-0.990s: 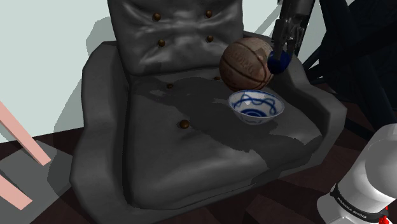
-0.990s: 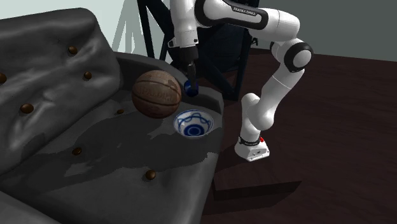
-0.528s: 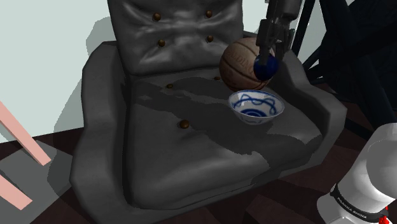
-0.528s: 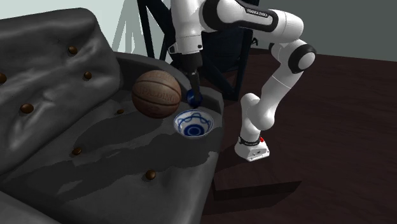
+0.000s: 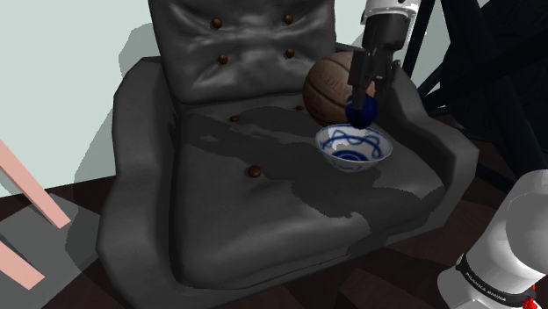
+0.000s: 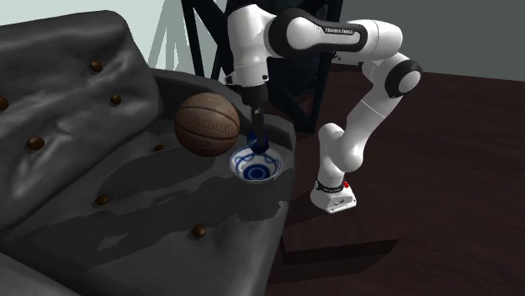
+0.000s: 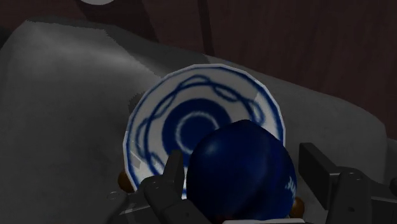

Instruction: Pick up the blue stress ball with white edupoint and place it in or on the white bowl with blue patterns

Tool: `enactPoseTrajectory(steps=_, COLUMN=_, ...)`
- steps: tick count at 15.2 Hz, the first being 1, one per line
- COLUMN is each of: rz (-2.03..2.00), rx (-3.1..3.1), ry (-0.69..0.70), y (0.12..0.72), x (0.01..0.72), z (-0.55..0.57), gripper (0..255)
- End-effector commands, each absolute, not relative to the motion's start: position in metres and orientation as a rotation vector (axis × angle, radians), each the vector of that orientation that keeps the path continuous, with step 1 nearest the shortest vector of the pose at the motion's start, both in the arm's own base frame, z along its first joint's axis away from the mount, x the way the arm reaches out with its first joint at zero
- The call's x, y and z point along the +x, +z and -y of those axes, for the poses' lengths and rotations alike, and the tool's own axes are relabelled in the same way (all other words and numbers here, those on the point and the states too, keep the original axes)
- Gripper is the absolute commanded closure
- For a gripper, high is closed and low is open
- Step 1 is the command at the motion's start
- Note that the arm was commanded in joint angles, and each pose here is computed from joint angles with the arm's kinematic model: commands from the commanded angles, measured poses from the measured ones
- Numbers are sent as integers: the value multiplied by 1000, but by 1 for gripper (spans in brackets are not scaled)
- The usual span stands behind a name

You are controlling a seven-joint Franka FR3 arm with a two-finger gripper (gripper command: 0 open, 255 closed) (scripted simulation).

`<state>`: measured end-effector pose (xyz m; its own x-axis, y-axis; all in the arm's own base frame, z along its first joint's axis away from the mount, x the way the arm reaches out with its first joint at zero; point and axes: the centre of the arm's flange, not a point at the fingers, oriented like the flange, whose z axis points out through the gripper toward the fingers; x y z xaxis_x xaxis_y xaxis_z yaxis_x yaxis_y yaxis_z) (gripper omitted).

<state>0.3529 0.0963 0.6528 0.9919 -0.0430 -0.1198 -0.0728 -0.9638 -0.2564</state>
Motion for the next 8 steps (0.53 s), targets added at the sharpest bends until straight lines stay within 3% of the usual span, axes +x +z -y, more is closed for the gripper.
enactPoseTrajectory(steps=1, rz=-85, rx=-2872, ry=163, y=642, x=354, z=-97, gripper=255)
enactPoseTrajectory(steps=8, rz=-85, rx=-2872, ry=163, y=607, x=354, z=-97, gripper=255)
